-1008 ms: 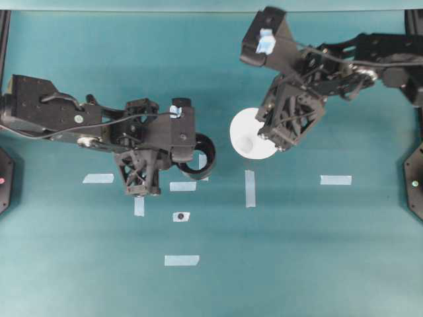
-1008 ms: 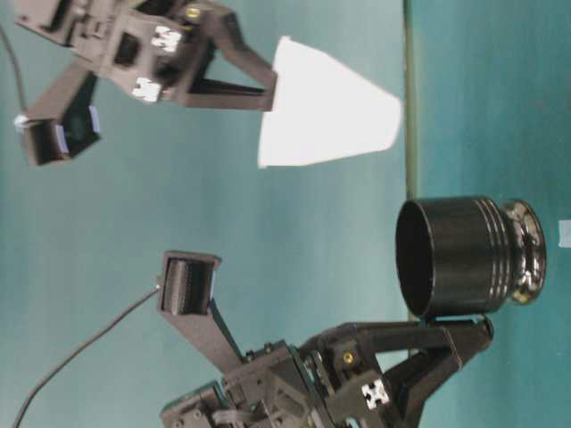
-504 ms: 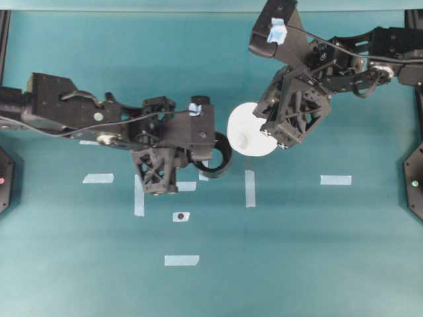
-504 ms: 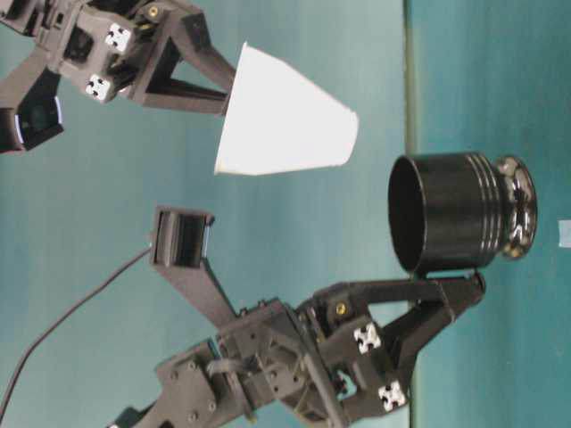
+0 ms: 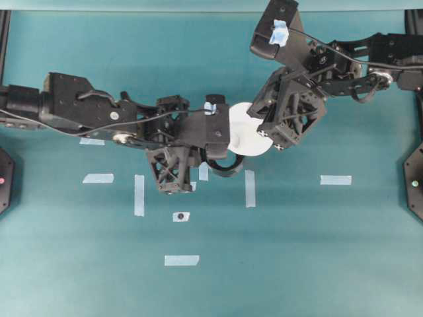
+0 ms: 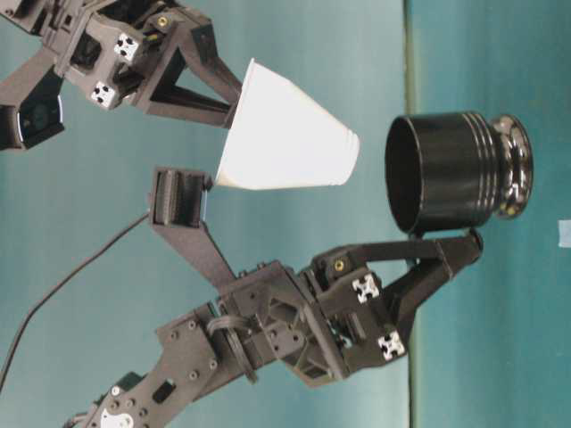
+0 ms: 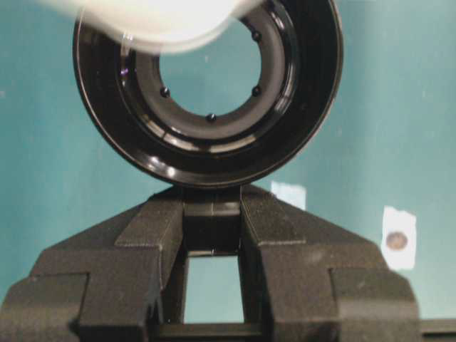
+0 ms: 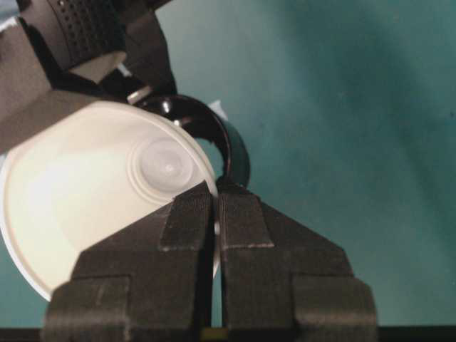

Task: Holding the cup holder with the left arm, the right arm places the cup into the cup holder.
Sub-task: 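Lift both objects and bring white cup toward the holder opening, then push white cup bottom-first into the black holder with right gripper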

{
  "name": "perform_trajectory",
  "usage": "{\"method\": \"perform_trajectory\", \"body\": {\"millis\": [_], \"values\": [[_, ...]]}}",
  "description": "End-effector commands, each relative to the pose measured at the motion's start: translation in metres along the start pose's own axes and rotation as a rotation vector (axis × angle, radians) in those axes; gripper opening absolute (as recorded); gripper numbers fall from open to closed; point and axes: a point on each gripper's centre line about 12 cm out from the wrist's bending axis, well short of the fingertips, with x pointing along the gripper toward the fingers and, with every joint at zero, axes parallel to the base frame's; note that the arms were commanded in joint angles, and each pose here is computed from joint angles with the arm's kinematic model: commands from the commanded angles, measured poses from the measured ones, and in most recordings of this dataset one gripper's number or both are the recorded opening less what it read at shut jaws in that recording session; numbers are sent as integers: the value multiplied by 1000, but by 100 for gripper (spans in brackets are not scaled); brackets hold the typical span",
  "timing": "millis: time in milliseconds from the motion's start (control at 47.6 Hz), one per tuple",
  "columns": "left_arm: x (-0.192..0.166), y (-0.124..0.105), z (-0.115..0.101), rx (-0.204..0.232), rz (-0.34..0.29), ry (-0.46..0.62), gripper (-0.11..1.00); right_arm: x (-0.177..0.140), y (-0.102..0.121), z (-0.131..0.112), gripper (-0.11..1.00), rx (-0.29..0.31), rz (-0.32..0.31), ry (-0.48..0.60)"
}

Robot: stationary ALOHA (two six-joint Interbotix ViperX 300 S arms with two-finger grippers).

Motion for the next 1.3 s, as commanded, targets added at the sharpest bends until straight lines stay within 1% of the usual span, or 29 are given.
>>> {"method": "perform_trajectory", "body": {"millis": [0, 231, 378, 546, 861, 1280], "values": [[-10, 1, 14, 7, 4, -46, 21, -10, 6, 5, 3, 0, 18, -37], [-11, 1, 15, 14, 4, -40, 21, 8, 3, -2, 3, -1, 4, 8], [-11, 1, 15, 14, 3, -37, 21, 19, 1, -6, 3, 0, 1, 14], [-11, 1, 16, 14, 4, -38, 21, 24, 2, -3, 3, 0, 5, -9], [-10, 1, 15, 14, 3, -35, 21, 39, 6, -9, 3, -10, 4, 30], [-9, 1, 15, 16, 3, -32, 21, 53, 4, -11, 3, -12, -10, 65]]}}
